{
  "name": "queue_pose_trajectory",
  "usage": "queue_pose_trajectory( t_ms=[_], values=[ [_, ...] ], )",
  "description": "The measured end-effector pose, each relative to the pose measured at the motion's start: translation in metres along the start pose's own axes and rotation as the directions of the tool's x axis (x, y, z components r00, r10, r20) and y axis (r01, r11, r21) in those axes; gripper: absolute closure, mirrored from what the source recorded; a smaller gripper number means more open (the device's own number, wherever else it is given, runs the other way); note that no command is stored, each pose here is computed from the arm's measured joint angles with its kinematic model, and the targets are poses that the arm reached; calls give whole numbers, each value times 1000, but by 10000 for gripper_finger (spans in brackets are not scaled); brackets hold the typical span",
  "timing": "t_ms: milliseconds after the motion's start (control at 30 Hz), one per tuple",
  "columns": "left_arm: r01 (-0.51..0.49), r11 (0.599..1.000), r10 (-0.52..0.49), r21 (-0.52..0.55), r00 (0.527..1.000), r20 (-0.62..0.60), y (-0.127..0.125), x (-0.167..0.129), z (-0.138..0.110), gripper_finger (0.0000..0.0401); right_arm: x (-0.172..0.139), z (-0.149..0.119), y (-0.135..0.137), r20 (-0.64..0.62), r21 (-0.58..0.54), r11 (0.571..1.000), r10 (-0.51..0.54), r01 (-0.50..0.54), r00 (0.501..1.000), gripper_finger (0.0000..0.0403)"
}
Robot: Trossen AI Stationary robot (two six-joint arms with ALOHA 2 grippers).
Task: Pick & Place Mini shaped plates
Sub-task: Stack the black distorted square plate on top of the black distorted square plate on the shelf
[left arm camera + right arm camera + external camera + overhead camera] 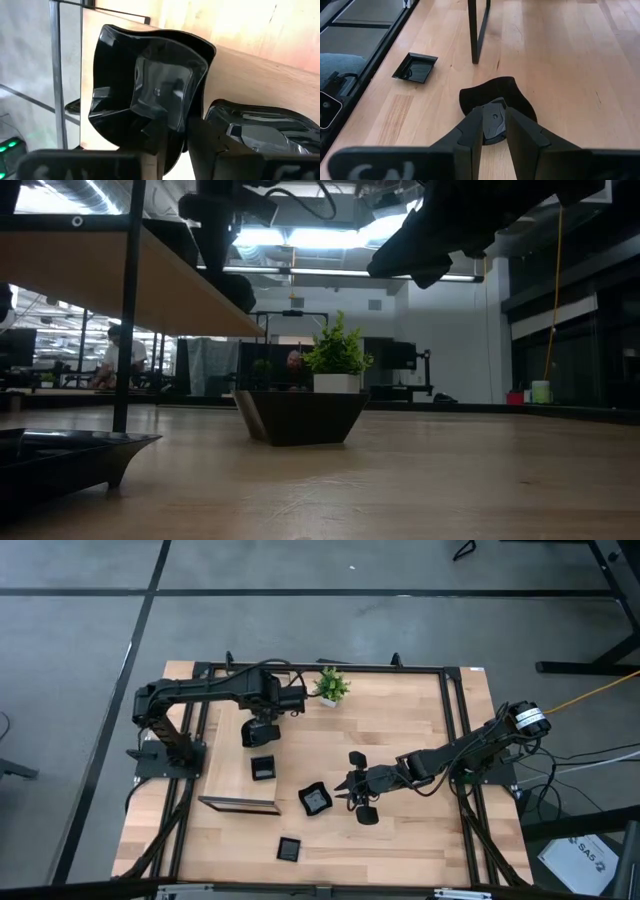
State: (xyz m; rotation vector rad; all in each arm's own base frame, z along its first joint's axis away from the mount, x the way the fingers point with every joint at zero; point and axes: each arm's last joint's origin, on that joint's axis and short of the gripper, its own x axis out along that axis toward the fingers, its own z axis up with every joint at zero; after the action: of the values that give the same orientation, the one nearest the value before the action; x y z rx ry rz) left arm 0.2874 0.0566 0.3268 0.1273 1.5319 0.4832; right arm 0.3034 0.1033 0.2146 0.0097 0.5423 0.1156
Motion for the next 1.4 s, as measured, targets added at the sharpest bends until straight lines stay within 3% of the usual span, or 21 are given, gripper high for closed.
queue_pose_trajectory(
  t_ms=[233, 600, 800, 1000, 1200, 1400],
  values=[
    [-5, 1000, 5, -14, 999, 36, -2, -8, -4, 309, 0, 0, 0, 0, 0, 1000, 0, 0, 1000, 320],
    [12, 999, -5, -41, 988, 155, -3, -37, -26, 303, 0, 0, 0, 0, 0, 1000, 0, 0, 1000, 320],
    [105, 990, -82, -97, 972, 220, -10, -53, -39, 305, 0, 0, 0, 0, 35, 999, 0, 0, 1000, 320],
    [207, 978, -192, -37, 951, 244, -44, -69, -51, 312, 0, 0, 0, 0, 45, 999, 1, -1, 1000, 320],
    [231, 967, -253, 109, 930, 268, -89, -89, -73, 314, -1, -1, 3, -2, -20, 1000, 9, -9, 1000, 320],
    [230, 963, -264, 137, 903, 340, -127, -108, -106, 315, -1, -4, 19, 0, -123, 991, 51, -51, 999, 320]
  ],
)
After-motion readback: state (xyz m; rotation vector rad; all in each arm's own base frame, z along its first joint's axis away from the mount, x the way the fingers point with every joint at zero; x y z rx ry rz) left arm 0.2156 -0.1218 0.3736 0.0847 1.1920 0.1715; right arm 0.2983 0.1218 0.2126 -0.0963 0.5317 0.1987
